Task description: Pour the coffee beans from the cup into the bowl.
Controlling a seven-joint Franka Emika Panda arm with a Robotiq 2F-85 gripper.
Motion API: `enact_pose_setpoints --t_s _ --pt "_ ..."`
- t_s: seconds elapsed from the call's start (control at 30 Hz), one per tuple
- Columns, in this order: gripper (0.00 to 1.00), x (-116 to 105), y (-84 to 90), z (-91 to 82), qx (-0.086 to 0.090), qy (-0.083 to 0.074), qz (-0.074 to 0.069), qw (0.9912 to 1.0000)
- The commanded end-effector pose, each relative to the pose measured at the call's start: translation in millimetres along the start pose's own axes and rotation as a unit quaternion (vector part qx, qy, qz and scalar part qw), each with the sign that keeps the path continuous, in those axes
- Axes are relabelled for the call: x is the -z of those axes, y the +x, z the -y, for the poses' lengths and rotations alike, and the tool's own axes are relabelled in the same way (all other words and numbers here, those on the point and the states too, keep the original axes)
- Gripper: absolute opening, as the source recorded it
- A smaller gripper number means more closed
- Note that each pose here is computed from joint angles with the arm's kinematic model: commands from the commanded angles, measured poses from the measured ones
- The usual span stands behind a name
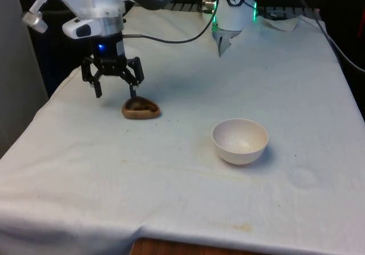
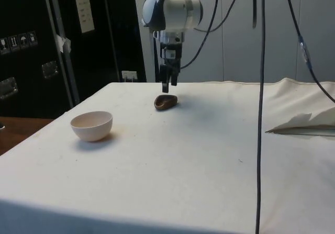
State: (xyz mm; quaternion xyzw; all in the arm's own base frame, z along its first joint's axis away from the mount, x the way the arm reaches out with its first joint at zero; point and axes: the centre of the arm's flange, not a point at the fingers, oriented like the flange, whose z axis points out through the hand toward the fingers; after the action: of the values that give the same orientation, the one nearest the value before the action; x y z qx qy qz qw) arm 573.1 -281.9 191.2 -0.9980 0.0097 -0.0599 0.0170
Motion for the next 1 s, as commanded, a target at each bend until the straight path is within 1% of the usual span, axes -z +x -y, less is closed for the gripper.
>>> enact_pose_setpoints --t_s 0.0,0.07,0.1,0.13,0.23,0.37,0.4,0.43,0.7,0.73,0.77,0.97 --pt "1.0 -3.5 2.3 -3.1 -0.001 0.005 0.0 0.99999" --pt "1.0 -6.7 4.8 -4.8 -0.002 0.006 0.001 0.99998" --pt "1.0 -5.6 3.4 -3.0 -0.001 0.003 0.002 0.99999" --pt "1.0 -7.6 6.4 -5.4 -0.002 0.006 0.001 0.99998" --pt "1.0 -11.5 8.7 -9.7 -0.005 0.008 0.003 0.99995" --pt "1.0 -12.7 8.2 -12.3 -0.006 0.011 0.004 0.99992" --pt "1.0 -12.9 7.6 -11.8 -0.007 0.007 0.005 0.99994" --pt "1.0 -13.4 7.2 -13.9 -0.007 0.011 0.005 0.9999" --pt "1.0 -16.7 4.9 -15.2 -0.008 0.018 0.01 0.99975" --pt "1.0 -15.3 4.1 -15.0 -0.008 0.014 0.011 0.99981" --pt "1.0 -17.1 4.5 -14.7 -0.009 0.021 0.011 0.99969" --pt "1.0 -20.1 3.3 -13.4 -0.01 0.03 0.014 0.99941"
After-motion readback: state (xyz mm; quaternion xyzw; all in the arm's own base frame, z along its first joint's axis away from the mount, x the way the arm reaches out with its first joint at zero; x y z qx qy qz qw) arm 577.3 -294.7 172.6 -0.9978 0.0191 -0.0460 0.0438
